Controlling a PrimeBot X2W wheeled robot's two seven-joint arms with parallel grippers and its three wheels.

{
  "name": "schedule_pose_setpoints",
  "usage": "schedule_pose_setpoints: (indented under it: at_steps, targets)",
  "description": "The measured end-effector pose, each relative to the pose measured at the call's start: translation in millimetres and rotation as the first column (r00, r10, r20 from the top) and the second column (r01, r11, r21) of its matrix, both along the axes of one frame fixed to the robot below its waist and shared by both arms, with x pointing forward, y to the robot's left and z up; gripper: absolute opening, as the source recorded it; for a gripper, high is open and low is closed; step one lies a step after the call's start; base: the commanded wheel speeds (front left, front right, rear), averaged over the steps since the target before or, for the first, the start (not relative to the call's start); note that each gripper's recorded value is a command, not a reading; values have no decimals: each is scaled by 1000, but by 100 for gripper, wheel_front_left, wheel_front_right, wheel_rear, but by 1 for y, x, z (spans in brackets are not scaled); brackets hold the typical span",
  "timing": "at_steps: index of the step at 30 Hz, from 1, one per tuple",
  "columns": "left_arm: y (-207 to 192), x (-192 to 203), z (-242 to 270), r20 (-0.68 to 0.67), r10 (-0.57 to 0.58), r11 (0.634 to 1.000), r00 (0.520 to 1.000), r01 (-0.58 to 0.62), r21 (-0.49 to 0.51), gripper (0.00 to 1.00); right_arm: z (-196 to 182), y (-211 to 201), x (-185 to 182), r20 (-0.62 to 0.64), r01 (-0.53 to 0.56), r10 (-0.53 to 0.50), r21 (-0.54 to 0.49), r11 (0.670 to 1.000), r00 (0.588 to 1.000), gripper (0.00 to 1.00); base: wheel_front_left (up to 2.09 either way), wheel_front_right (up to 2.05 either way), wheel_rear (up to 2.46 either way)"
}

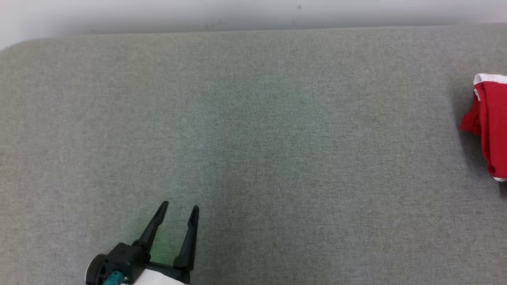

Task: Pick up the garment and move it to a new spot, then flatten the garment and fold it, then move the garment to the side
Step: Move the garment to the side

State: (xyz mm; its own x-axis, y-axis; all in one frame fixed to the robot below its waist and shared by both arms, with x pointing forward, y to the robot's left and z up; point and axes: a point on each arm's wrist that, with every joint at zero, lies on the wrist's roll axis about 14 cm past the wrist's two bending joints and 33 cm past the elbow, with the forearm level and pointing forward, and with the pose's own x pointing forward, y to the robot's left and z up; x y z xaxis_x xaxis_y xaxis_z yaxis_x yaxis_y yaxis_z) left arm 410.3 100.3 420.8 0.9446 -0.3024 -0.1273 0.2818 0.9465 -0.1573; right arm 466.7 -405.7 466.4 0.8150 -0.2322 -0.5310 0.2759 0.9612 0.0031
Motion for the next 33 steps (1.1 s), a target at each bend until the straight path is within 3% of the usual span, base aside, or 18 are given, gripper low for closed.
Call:
schedule_pose_setpoints:
  at_steps: [7,15,25,33]
  targets:
    - [5,-7,23,55,26,1000,998,-25,-13,100,51,27,-9,211,-106,121,-85,991,970,100,0,0,0]
    - [25,-25,45,104,109,994,989,-109,-5,100,86,78,-51,414,-193,239,-150,970,878,100,0,0,0]
    - [43,-56,52,111,187,982,976,-188,-7,100,67,141,-115,559,-203,248,-141,969,791,100,0,0,0]
    - [36,-62,54,113,171,985,979,-170,-13,100,28,165,-140,544,-187,209,-96,978,812,100,0,0,0]
